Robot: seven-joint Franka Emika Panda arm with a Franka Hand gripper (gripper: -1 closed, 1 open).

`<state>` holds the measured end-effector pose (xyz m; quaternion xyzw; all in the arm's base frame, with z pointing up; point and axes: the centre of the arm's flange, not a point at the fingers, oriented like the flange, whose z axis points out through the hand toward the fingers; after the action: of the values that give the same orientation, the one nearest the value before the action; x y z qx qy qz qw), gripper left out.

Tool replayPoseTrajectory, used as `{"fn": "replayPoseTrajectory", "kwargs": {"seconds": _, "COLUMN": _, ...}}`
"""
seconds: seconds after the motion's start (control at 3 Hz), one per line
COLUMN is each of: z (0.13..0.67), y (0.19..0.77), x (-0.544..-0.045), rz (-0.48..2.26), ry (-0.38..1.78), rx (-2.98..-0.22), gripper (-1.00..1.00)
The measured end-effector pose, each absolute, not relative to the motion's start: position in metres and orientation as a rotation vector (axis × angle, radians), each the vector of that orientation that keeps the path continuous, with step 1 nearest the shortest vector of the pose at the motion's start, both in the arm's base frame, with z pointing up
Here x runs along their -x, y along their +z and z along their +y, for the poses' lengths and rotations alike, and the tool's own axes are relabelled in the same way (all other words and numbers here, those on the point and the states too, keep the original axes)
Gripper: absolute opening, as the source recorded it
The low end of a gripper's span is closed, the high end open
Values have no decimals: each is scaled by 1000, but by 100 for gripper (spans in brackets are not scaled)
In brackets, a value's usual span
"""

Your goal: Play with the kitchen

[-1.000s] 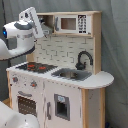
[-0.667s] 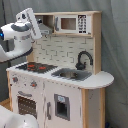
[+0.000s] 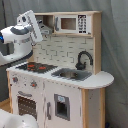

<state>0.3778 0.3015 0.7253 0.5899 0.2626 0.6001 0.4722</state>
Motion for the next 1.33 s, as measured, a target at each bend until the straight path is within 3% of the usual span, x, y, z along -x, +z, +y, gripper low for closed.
{"fn": "replayPoseTrajectory", "kwargs": {"seconds": 0.33, "z": 300, "y": 725, "x": -378, "rz": 641, "ry": 1467, "rx": -1445, "gripper": 100}}
{"fn": "replayPoseTrajectory", "kwargs": {"seconds": 1.33, "z": 335, "y": 716, "x": -343, "rz": 453, "ry": 1482, "rx": -1417, "gripper": 100}}
